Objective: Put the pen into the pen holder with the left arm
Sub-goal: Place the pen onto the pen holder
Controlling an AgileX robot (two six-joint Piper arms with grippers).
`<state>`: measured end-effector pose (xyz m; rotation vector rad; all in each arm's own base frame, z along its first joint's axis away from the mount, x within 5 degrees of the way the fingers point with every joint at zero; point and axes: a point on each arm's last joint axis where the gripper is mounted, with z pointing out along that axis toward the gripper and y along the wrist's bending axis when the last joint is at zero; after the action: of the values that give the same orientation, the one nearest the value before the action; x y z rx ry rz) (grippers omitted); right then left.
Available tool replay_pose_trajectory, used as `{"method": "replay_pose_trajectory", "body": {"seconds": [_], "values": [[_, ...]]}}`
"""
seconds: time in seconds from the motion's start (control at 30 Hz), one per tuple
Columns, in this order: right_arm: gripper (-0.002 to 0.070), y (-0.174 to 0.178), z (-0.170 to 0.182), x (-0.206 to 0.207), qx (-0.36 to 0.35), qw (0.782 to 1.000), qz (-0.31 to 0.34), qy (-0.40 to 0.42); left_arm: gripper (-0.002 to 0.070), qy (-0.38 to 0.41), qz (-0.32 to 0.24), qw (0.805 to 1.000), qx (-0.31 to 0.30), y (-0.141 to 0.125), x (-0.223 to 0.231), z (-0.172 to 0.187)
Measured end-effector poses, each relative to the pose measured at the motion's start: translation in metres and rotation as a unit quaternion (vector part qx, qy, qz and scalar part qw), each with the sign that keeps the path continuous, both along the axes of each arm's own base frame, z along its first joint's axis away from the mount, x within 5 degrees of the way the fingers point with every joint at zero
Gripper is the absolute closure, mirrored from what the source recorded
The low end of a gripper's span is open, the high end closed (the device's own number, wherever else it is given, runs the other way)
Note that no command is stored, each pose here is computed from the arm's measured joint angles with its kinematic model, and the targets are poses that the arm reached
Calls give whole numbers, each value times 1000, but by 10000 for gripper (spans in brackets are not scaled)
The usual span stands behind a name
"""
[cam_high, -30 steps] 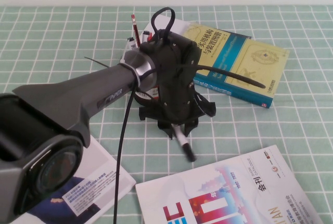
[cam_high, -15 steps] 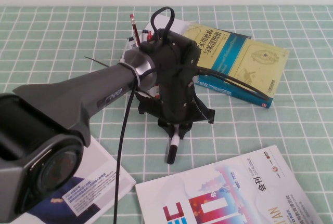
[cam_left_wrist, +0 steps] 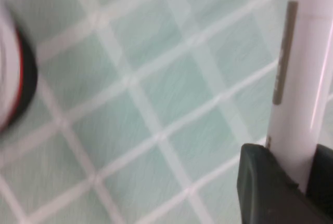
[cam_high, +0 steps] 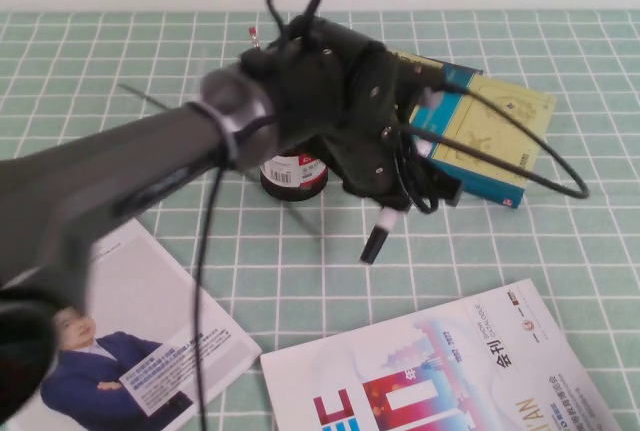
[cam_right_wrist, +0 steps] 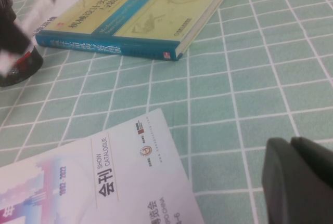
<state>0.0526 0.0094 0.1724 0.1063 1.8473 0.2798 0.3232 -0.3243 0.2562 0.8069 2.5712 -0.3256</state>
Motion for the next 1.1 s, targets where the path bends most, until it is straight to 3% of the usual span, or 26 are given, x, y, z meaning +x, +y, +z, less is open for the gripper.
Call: {"method": "replay_pose_trajectory", "body": {"seconds": [0.23,0.47,0.87,1.1], "values": [[696,0,0,0,0,1000,0,0,559,-154,1,979,-137,29,-19,14],[696,0,0,0,0,1000,0,0,559,-289,45,925,-241,74,-14,20],[696,0,0,0,0,1000,0,0,559,-373,114,876,-284,115,26,10],[696,0,0,0,0,1000,0,0,559,-360,133,880,-282,120,40,-18]]}}
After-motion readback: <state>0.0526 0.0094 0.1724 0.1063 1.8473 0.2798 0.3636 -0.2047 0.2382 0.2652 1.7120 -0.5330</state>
